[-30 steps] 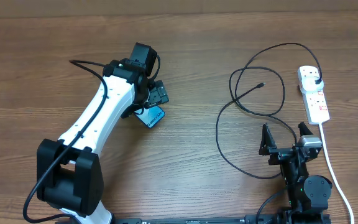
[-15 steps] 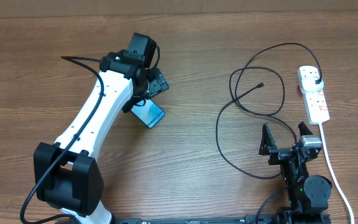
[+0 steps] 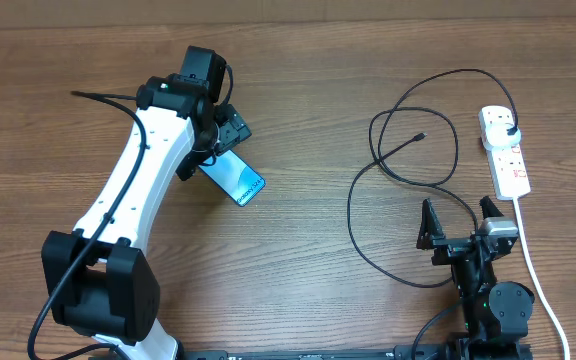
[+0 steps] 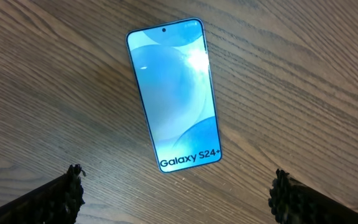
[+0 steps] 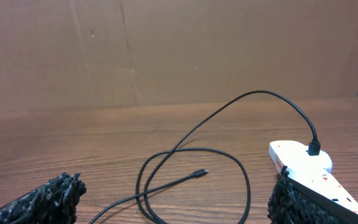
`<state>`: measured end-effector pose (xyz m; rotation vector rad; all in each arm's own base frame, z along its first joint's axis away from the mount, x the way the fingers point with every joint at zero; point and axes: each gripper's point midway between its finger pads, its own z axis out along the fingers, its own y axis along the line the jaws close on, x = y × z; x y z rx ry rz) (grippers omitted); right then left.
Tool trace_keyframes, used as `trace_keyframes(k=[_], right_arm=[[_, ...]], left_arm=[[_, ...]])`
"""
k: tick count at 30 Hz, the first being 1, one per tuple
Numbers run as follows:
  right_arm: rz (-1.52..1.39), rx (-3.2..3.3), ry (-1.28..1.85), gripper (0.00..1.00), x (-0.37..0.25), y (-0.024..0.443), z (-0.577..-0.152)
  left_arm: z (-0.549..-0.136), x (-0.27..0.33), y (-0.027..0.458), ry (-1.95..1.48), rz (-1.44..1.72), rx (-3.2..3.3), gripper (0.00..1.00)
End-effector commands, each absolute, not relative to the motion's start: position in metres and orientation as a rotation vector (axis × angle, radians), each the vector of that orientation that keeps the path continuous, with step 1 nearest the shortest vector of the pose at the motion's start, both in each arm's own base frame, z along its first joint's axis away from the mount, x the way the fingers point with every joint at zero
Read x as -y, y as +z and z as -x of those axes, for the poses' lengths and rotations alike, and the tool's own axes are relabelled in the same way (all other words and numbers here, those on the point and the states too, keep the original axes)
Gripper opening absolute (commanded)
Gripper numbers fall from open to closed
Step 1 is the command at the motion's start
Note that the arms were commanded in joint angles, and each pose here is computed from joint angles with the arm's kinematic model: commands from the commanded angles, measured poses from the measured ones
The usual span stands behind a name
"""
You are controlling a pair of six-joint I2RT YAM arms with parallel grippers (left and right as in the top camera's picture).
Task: Plug charger to phone and switch on socket
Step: 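Lower the left gripper and close it on the phone's long edges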
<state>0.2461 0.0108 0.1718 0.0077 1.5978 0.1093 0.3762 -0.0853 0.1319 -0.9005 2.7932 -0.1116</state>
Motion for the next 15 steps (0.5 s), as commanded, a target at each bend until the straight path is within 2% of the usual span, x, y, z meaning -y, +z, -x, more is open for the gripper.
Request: trace_keyframes(k=[1,11,15], right_arm=[[-0.01,-1.593,0.099,1.0,-0.0092,0.1701,-0.2463],[-0.01,-1.593,0.099,1.0,-0.0092,0.1701,-0.2463],[-0.01,-1.594,0.099,1.0,-0.0092,0.17,-0.2463]], left_arm=[[-0.3804,0.0868,0.1352,-0.097,0.864,-2.787,1.0],[-0.3815,0.0894,0.1353,-0.119,0.871,-2.785,1.0],[-0.3731,0.0887,0.1334,-0.117,1.012,-2.777,1.0]])
